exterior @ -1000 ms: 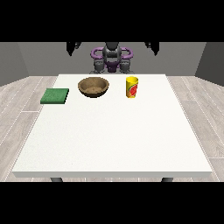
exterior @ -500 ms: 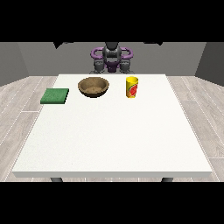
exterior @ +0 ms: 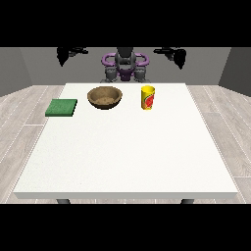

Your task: Pick the cup and pour the ball into the bowl, then pick the bowl and place it on the pad

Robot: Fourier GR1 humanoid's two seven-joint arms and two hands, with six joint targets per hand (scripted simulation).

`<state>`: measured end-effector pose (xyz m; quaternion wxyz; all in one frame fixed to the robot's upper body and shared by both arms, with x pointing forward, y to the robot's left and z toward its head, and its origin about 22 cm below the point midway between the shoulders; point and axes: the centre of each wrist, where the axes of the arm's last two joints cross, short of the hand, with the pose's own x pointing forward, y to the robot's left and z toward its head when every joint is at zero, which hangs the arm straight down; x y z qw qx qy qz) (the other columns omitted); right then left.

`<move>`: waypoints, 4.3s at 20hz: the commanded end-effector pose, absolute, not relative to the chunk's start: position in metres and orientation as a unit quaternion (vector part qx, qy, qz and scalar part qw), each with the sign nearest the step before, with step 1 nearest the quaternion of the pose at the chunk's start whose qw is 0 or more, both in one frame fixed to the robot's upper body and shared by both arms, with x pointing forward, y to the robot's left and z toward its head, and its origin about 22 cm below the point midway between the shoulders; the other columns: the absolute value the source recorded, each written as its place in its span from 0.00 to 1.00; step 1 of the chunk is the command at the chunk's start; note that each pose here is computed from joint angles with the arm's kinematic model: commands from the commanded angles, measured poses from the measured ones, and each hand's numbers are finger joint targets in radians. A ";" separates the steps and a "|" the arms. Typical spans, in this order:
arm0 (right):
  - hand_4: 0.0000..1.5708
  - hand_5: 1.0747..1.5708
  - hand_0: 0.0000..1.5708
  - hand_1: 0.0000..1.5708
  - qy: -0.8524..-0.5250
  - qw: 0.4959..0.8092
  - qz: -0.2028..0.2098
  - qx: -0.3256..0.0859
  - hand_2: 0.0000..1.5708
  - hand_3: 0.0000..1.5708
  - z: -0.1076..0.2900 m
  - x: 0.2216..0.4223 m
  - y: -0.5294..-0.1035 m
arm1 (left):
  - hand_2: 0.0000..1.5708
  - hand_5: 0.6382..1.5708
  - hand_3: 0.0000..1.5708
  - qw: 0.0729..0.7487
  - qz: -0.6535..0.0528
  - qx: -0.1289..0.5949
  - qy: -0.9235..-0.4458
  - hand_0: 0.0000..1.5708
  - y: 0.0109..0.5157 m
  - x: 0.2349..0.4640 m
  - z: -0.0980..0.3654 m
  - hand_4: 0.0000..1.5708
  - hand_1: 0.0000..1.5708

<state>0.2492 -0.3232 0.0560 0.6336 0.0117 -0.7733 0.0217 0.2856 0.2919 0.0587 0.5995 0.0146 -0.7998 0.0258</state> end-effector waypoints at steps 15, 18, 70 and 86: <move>0.00 1.00 0.00 0.00 -0.816 0.577 0.038 0.024 0.00 0.00 0.040 0.270 -0.340 | 0.00 0.94 0.00 0.559 0.041 0.046 -0.827 0.00 0.231 0.310 -0.052 0.00 0.00; 0.00 1.00 0.00 0.00 -0.820 0.570 0.045 0.035 0.00 0.00 0.046 0.275 -0.325 | 0.00 0.94 0.00 0.537 0.036 0.063 -0.841 0.00 0.258 0.322 -0.055 0.00 0.00; 0.00 1.00 0.00 0.00 -0.733 0.680 0.023 0.032 0.00 0.00 -0.006 0.268 -0.388 | 1.00 0.61 1.00 0.472 -0.371 0.495 -0.628 0.97 0.202 0.419 0.046 1.00 0.97; 0.00 1.00 0.00 0.00 -0.723 0.688 0.024 0.050 0.00 0.00 -0.016 0.275 -0.394 | 1.00 0.56 1.00 0.134 -0.660 0.593 -0.442 0.98 0.063 0.402 0.037 0.99 0.98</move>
